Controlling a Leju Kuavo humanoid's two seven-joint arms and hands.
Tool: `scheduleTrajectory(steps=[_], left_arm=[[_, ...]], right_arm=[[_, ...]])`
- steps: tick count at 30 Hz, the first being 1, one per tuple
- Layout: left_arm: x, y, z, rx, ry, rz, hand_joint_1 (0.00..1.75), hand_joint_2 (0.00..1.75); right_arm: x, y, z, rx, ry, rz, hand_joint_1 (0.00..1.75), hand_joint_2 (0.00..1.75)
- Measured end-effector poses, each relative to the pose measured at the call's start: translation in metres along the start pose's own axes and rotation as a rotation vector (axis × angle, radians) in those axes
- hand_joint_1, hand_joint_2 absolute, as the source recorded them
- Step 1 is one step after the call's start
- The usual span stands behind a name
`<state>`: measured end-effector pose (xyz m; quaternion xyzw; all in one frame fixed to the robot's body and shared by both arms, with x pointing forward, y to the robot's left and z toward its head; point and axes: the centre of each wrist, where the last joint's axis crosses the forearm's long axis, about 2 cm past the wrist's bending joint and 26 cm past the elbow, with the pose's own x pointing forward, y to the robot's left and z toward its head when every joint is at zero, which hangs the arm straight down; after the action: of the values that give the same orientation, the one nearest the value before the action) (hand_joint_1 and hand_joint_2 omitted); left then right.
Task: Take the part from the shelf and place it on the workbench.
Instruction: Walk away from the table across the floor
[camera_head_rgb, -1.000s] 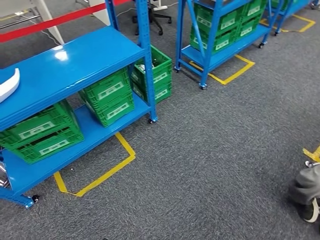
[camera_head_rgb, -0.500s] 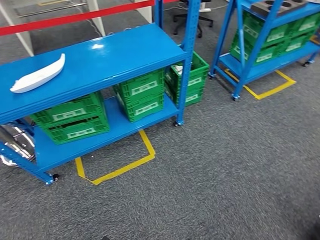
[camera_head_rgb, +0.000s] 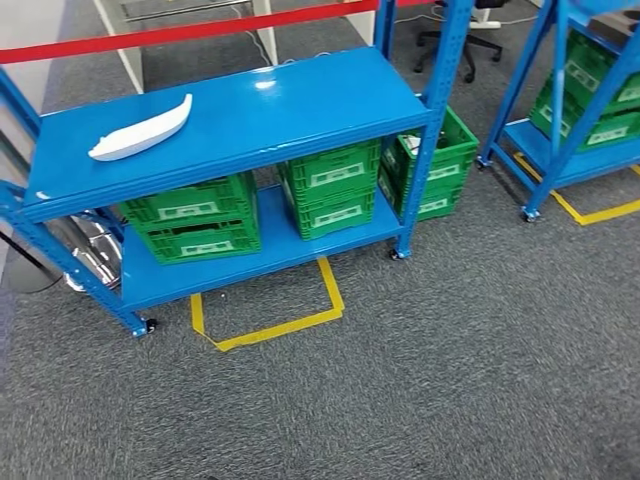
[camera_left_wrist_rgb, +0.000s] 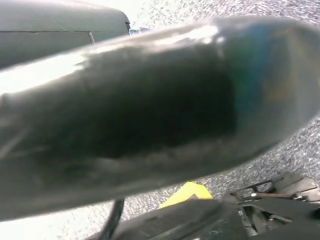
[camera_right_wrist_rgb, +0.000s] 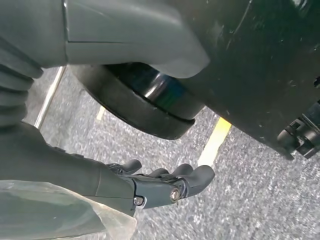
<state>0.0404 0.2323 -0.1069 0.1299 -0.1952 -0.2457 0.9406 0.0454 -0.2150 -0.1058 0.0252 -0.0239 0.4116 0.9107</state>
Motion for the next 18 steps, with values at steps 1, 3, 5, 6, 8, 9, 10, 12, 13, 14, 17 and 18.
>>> scheduleTrajectory(steps=[1, 3, 5, 6, 8, 9, 10, 12, 13, 14, 17, 18], left_arm=[[-0.0001, 0.0003, -0.0001, 0.002, 0.001, 0.002, 0.00, 0.00], [-0.0013, 0.0001, 0.0002, 0.005, 0.007, 0.006, 0.00, 0.00], [-0.0033, -0.0010, 0.0010, 0.004, 0.012, 0.008, 0.00, 0.00], [-0.0035, -0.0012, 0.0012, 0.004, 0.012, 0.009, 0.00, 0.00], [-0.0019, -0.0010, 0.0008, 0.005, 0.009, 0.010, 0.00, 0.00], [-0.0007, -0.0007, 0.0005, 0.006, 0.006, 0.011, 0.00, 0.00], [0.0000, -0.0007, 0.0003, 0.006, 0.005, 0.011, 0.00, 0.00], [0.0003, -0.0008, 0.0003, 0.006, 0.004, 0.012, 0.00, 0.00], [0.0004, -0.0009, 0.0004, 0.006, 0.004, 0.013, 0.00, 0.00], [0.0004, -0.0012, 0.0005, 0.006, 0.005, 0.014, 0.00, 0.00], [0.0014, -0.0015, 0.0005, 0.005, 0.003, 0.015, 0.00, 0.00], [0.0018, -0.0016, 0.0004, 0.004, 0.003, 0.016, 0.00, 0.00]], right_arm=[[0.0002, 0.0000, 0.0000, -0.003, -0.003, -0.001, 0.00, 0.00], [0.0008, -0.0003, 0.0001, -0.011, -0.010, -0.006, 0.00, 0.00], [0.0017, -0.0008, 0.0002, -0.016, -0.015, -0.014, 0.00, 0.00], [0.0020, -0.0009, 0.0003, -0.015, -0.016, -0.018, 0.00, 0.00], [0.0014, -0.0004, 0.0002, -0.012, -0.015, -0.027, 0.00, 0.00], [0.0011, -0.0003, 0.0002, -0.010, -0.016, -0.032, 0.00, 0.00], [0.0013, -0.0007, 0.0002, -0.010, -0.016, -0.036, 0.00, 0.00], [0.0020, -0.0017, 0.0003, -0.009, -0.017, -0.043, 0.00, 0.00], [0.0018, -0.0018, 0.0003, -0.009, -0.016, -0.045, 0.00, 0.00], [0.0012, -0.0013, 0.0002, -0.007, -0.015, -0.047, 0.00, 0.00], [-0.0002, 0.0001, 0.0000, -0.003, -0.011, -0.049, 0.00, 0.00], [-0.0005, 0.0004, -0.0001, -0.002, -0.011, -0.051, 0.00, 0.00]])
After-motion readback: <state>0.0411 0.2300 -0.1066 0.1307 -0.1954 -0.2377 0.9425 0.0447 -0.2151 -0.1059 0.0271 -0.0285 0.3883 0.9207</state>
